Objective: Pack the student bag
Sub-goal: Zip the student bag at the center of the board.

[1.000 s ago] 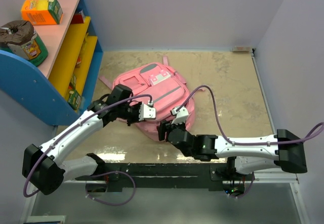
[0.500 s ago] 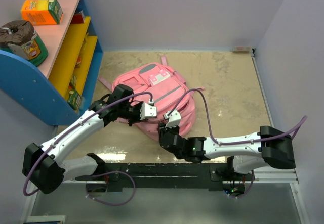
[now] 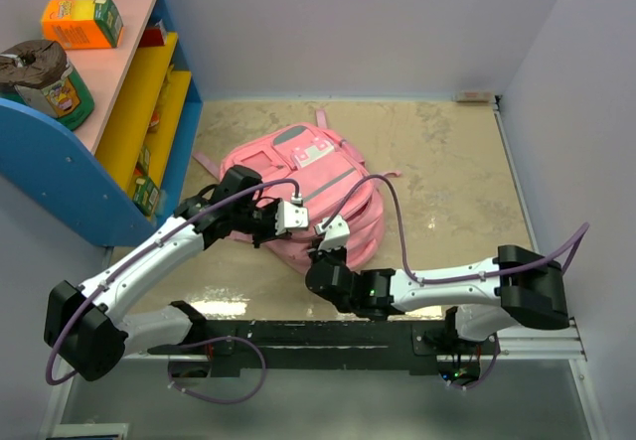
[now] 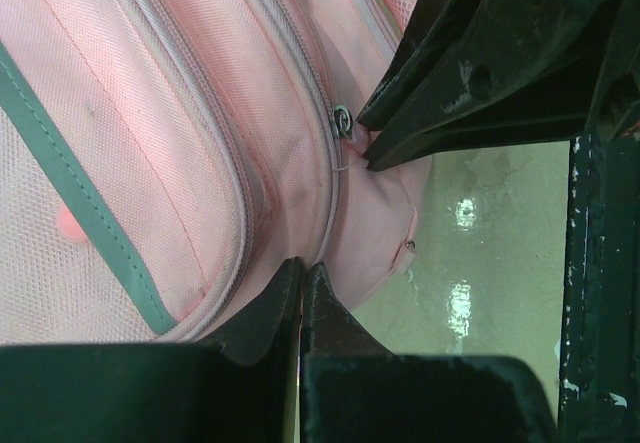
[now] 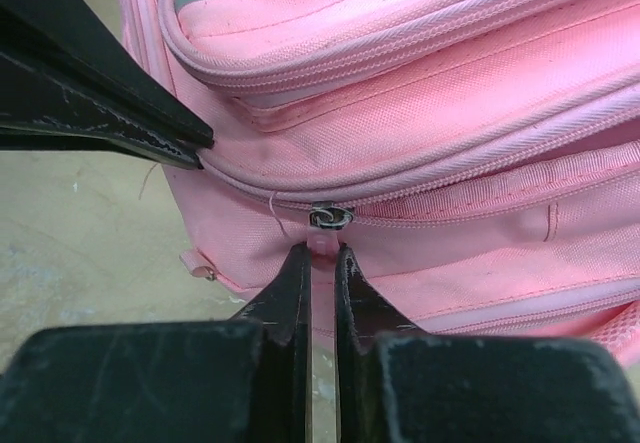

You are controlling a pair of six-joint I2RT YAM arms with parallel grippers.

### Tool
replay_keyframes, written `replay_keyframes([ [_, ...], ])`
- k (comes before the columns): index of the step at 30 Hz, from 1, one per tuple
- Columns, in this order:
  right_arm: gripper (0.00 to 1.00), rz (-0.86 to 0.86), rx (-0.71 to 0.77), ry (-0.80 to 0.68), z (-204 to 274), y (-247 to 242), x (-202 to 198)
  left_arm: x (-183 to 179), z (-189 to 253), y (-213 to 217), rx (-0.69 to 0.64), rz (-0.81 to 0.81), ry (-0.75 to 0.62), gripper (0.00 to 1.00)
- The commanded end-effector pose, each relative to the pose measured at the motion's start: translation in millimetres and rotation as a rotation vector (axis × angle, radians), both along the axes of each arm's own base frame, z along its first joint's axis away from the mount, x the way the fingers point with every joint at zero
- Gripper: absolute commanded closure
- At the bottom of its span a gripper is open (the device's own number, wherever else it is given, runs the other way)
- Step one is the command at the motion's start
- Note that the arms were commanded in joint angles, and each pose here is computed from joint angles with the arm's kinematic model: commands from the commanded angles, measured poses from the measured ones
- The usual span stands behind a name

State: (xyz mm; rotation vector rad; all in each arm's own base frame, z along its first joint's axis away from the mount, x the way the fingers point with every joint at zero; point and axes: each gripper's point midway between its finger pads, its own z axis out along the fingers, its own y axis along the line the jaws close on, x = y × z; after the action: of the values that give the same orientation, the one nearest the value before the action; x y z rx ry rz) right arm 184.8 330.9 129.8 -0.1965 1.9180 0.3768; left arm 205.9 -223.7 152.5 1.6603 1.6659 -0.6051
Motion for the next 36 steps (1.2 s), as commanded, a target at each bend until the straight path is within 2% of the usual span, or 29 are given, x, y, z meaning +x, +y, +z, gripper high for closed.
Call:
replay_keyframes([
  [1, 1.0, -0.087, 0.106, -0.036, 38.2, -16.8, 6.5, -4.3, 15.4, -10.9, -0.074, -0.03, -0.031, 1.0],
  [12, 1.0, -0.058, 0.043, 0.069, 18.9, -42.7, -5.6, -1.7, 0.5, 8.0, 0.015, -0.003, -0.08, 1.0],
  [18, 1.0, -0.031, 0.074, 0.049, 28.0, -42.5, -4.8, -1.1, 7.5, 2.8, -0.021, 0.0, -0.081, 1.0],
  [19, 0.96, -0.016, 0.111, 0.036, 33.2, -36.6, -4.3, -0.8, 9.1, 0.8, -0.03, 0.0, -0.076, 1.0],
  [20, 0.72, -0.001, 0.12, 0.03, 34.7, -34.1, -4.9, -0.5, 10.6, -3.6, -0.047, -0.003, -0.061, 1.0],
  [21, 0.61, 0.022, 0.127, 0.004, 40.9, -31.3, -4.1, 2.1, 17.4, -7.4, -0.062, -0.005, -0.064, 1.0],
  [23, 0.49, 0.036, 0.162, -0.034, 47.7, -27.5, -2.4, 3.5, 19.3, -13.8, -0.075, -0.009, -0.036, 1.0],
  [25, 0.45, 0.032, 0.184, -0.06, 53.4, -25.6, 0.2, 8.0, 30.3, -19.0, -0.094, -0.011, -0.042, 1.0],
  [29, 0.41, 0.01, 0.14, -0.092, 51.0, -22.2, 7.1, 14.5, 43.2, -25.6, -0.114, -0.006, -0.045, 1.0],
  [36, 0.42, 0.014, 0.098, -0.087, 33.7, -2.9, 11.0, 17.7, 47.7, -27.7, -0.118, -0.003, -0.048, 1.0],
])
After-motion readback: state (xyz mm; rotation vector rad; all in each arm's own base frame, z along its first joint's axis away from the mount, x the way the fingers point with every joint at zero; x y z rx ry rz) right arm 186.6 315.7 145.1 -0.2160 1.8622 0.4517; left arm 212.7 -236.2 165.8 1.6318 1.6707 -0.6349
